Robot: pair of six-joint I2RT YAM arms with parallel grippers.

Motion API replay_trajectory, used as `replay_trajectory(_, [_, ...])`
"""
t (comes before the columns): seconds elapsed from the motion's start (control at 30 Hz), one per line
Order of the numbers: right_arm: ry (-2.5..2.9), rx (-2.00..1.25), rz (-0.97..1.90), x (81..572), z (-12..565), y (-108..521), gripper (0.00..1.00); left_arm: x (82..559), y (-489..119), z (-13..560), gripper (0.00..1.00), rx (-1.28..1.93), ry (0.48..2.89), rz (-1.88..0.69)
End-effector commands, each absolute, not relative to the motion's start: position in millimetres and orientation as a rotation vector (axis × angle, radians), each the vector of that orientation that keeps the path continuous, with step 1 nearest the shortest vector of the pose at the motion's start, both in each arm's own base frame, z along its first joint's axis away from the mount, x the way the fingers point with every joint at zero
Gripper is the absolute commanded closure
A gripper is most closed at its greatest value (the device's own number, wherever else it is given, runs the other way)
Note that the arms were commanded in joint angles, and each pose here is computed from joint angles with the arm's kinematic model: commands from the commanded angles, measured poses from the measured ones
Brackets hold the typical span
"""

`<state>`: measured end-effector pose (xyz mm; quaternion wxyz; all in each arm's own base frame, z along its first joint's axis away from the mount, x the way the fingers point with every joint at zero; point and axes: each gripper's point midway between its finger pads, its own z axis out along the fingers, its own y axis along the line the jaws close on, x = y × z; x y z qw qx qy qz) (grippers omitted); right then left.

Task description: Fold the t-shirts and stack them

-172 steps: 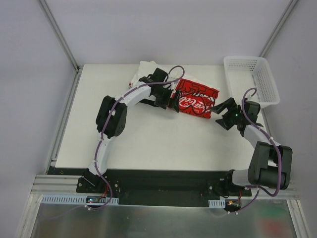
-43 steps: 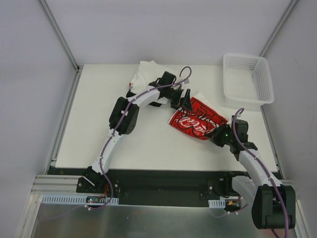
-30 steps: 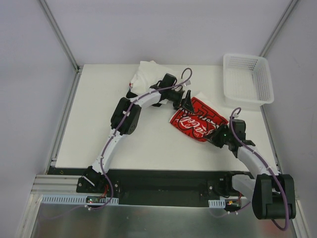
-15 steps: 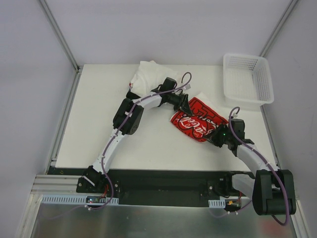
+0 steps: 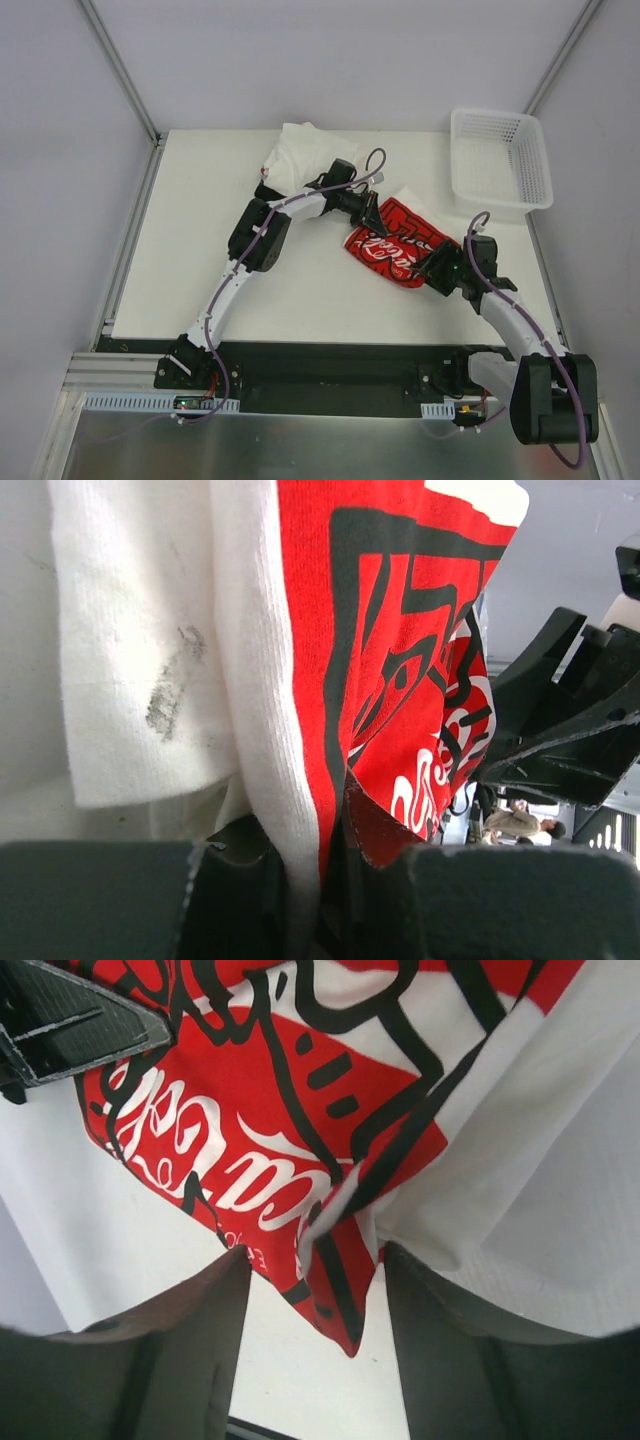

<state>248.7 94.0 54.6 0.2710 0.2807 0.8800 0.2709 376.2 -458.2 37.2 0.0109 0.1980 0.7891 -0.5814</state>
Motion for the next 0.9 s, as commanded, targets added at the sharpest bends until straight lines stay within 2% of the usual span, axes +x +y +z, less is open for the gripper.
replay_trajectory(0.0, [2.364,0.735,0.637,259,71,84,0.34,381,-442,46,0.94,0.608,2.454,-1.797])
replay_trajectory(0.03, [2.373,0.73,0.623,260,72,82,0.27,383,-439,45,0.94,0.594,2.46,-1.787])
replay_trajectory(0.23, [2.335,0.723,0.555,266,82,71,0.16,402,-411,68,0.96,0.546,2.418,-1.724])
replay_trajectory(0.5, [2.34,0.784,0.499,256,69,62,0.14,449,-370,110,0.97,0.463,2.318,-1.677])
replay_trajectory(0.87, [2.362,0.809,0.526,285,44,69,0.13,451,-370,98,0.98,0.436,2.347,-1.725])
